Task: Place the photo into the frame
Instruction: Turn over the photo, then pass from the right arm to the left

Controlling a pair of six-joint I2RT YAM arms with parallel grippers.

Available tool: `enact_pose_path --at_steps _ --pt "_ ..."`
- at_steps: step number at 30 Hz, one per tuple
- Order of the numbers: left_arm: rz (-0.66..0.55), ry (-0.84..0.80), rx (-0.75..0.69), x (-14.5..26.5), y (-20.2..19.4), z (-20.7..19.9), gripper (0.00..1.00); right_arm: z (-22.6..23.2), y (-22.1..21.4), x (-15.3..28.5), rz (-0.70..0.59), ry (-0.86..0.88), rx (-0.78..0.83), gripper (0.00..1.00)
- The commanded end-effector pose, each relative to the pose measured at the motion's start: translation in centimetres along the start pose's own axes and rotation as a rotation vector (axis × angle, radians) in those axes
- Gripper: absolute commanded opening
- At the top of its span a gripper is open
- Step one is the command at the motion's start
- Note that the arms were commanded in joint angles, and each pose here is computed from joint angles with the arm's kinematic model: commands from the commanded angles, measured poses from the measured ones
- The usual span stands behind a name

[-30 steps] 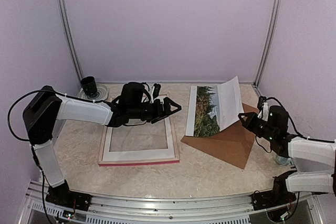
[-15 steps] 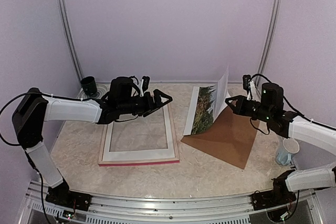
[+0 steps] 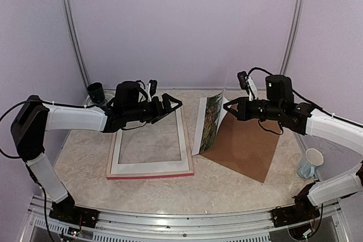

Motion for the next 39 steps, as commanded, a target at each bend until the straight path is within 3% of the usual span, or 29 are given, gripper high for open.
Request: enact_pose_path --at_steps 1,17,39 --pt "-0.054 -0.006 -0.004 1.5 1.3 -0.8 0.99 2.8 1.0 -1.0 0.035 0.053 0.09 0.0" --pt "-0.174 0.004 -0.012 5.5 4.0 -1.4 0.99 10.4 -0.4 -6.6 0.161 0.183 0.232 0.0" --pt "-0.117 -0.037 0.035 4.6 2.9 -0.6 0.99 14.0 -2.4 -10.4 0.224 0.242 0.283 0.0"
Point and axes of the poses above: each gripper's point midway between its finger pads, its own x axis back along the fingers, its own z axis along the line the jaws close on, y = z × x, the point moved 7 cm from there along x, back along the fingers, and after that the axes turned 6 degrees about x, right-handed, at the moved point
